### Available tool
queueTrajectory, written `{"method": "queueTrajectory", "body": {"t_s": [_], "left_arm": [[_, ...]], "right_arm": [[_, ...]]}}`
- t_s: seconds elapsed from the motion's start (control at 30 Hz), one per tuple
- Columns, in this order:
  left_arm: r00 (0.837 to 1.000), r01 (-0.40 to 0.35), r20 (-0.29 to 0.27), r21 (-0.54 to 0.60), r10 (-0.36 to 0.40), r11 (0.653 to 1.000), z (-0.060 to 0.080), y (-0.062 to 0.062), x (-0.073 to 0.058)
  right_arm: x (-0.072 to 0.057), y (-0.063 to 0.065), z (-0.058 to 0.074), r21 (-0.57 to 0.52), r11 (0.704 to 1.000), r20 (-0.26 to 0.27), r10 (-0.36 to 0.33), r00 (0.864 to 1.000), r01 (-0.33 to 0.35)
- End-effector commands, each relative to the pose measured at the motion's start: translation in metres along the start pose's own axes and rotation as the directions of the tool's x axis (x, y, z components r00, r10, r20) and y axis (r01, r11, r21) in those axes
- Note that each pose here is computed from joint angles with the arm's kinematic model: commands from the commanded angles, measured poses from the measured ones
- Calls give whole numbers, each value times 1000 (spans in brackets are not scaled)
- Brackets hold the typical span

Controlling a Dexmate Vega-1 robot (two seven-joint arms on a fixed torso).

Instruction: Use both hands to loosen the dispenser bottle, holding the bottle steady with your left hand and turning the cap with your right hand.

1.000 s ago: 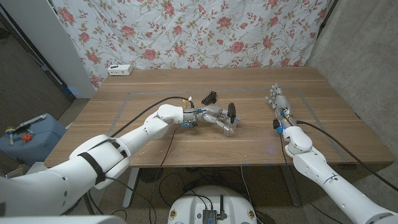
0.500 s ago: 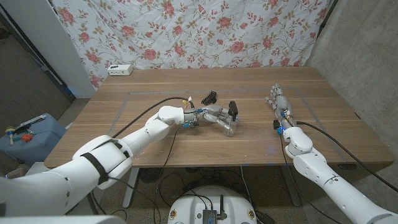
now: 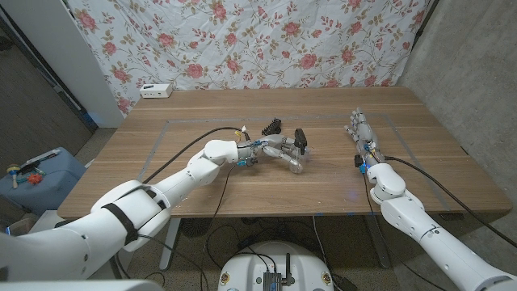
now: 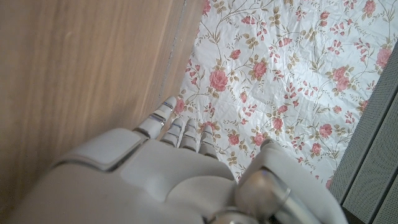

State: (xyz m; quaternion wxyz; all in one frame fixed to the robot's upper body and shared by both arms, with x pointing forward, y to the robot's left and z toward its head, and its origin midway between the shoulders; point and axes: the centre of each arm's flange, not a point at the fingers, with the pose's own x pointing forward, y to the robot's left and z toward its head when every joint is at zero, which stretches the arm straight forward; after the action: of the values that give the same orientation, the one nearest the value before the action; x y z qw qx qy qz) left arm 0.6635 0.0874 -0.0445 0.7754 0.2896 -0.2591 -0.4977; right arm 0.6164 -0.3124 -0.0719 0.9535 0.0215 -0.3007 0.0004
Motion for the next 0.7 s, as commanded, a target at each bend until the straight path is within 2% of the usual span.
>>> {"method": "queueTrajectory", "body": {"t_s": [0.03, 0.7], "left_arm": [[998, -55, -5, 21, 55, 998, 6, 8, -6], [985, -169, -26, 32, 170, 985, 17, 14, -6]], "right_arm": [[9, 5, 10, -23, 999, 9, 30, 1000, -30], [29, 12, 31, -80, 993, -6, 90, 996, -90]]}}
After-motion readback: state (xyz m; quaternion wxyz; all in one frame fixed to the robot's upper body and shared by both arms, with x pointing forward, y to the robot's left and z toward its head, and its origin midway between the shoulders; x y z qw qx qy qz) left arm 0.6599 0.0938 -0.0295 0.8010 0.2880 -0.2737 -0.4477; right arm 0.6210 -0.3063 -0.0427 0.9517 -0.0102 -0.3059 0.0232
